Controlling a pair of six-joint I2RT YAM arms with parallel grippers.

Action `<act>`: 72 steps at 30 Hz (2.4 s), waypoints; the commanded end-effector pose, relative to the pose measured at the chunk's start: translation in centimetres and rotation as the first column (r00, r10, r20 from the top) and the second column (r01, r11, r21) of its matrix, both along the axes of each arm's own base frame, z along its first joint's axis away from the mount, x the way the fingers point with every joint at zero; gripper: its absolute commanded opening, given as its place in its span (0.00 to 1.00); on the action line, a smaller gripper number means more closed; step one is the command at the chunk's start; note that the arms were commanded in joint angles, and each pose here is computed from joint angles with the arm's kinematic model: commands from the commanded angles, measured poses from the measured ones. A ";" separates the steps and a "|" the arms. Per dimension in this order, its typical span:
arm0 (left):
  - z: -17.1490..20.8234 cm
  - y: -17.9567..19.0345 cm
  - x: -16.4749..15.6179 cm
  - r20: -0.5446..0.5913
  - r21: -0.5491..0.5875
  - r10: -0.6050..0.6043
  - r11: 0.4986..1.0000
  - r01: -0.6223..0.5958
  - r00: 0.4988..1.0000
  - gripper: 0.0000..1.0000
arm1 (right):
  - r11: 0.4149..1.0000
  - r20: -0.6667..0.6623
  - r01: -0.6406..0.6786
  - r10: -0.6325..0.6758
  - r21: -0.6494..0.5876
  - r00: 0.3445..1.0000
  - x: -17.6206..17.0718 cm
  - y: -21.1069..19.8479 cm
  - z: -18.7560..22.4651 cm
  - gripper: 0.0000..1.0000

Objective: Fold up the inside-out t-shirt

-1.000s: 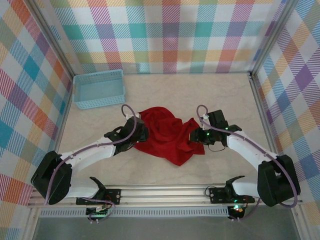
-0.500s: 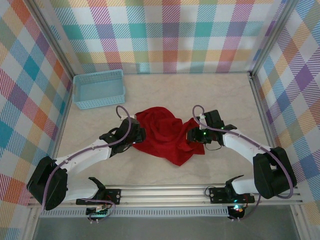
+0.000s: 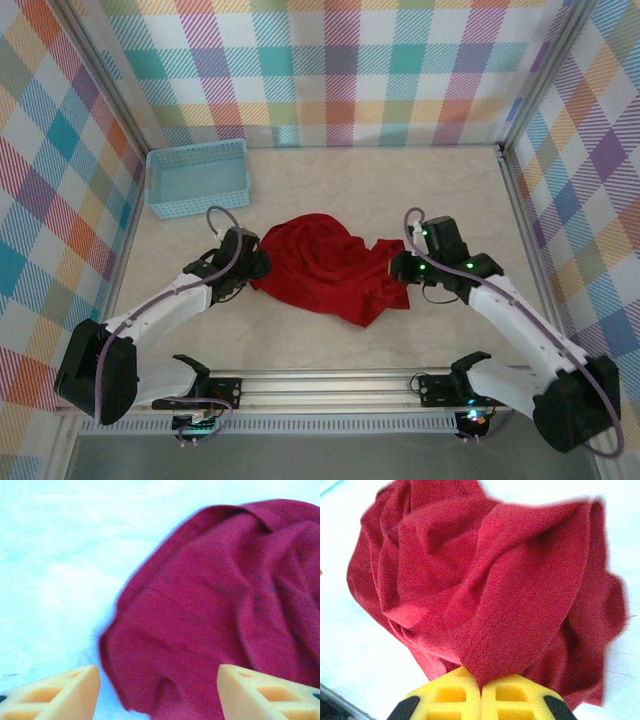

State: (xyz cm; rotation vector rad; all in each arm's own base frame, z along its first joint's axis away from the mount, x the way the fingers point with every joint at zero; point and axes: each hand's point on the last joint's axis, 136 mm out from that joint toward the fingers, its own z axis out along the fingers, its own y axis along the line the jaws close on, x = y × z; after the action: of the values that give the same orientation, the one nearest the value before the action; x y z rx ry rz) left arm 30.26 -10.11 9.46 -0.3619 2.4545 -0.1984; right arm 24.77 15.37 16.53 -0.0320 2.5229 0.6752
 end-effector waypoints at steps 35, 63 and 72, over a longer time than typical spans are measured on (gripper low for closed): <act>-7.9 -6.6 -1.7 -0.267 -0.182 -0.075 0.983 0.026 0.961 0.32 | 0.960 0.107 0.218 -0.202 -0.175 0.974 -1.7 -6.9 3.3 0.00; -8.8 -7.8 -3.4 -0.394 0.130 -0.119 0.974 0.184 0.911 0.36 | 0.966 0.090 0.199 -0.186 -0.168 0.978 -1.1 -6.3 2.4 0.00; -6.5 -8.4 -1.9 -0.288 0.069 -0.125 0.986 0.151 0.949 0.12 | 0.957 0.110 0.210 -0.191 -0.201 0.975 -0.9 -6.9 3.1 0.00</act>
State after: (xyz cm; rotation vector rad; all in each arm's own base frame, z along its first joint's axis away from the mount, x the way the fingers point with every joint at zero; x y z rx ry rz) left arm 27.73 -17.92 1.90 -0.1858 2.8096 -0.0292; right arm 23.53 8.74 18.82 0.1271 2.4766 0.3396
